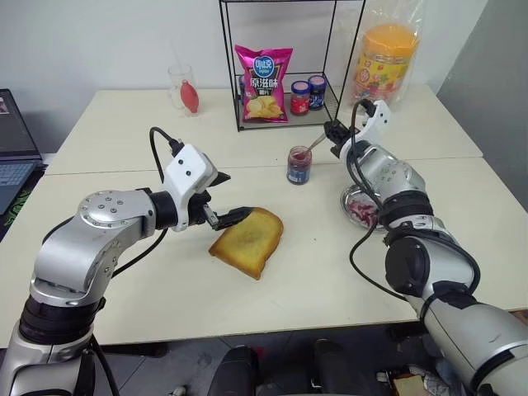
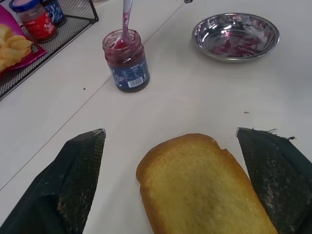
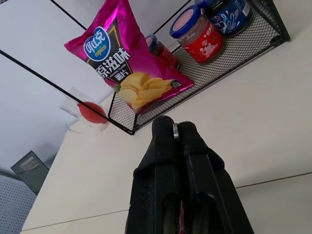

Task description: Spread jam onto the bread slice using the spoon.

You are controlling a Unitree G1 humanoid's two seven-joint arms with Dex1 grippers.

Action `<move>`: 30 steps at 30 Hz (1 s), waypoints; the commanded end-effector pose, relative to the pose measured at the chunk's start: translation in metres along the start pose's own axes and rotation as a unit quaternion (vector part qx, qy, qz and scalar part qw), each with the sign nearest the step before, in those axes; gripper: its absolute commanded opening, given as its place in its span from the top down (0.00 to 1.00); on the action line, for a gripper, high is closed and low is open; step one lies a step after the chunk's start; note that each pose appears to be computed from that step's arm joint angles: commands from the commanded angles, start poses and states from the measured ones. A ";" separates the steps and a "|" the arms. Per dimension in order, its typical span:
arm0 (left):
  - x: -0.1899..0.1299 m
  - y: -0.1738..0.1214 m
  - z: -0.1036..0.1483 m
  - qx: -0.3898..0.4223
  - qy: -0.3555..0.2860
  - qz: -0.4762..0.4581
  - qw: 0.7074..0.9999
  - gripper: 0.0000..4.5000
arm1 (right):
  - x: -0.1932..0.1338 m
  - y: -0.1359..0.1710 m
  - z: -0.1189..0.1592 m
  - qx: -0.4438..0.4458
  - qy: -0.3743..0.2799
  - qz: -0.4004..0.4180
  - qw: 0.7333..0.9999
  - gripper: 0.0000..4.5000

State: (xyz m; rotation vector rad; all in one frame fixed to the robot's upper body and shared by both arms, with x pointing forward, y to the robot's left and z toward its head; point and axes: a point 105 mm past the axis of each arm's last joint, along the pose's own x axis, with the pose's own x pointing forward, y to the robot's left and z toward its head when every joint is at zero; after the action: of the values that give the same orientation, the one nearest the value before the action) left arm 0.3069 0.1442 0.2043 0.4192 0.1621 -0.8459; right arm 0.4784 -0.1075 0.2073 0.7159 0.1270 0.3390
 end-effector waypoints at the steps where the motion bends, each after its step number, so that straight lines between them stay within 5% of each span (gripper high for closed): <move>1: -0.001 0.000 0.006 0.018 -0.006 0.001 1.000 0.00 | 0.000 0.021 0.027 0.014 -0.034 0.028 0.999 0.99; 30: 0.001 0.003 0.009 0.024 -0.012 0.006 1.000 0.00 | -0.003 0.015 0.034 0.105 -0.041 0.013 0.994 0.99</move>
State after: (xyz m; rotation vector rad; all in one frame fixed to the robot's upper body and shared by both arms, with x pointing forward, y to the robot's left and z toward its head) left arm 0.3105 0.1436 0.2020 0.4276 0.1663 -0.8426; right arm 0.4786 -0.1146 0.2080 0.9295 0.1724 0.2944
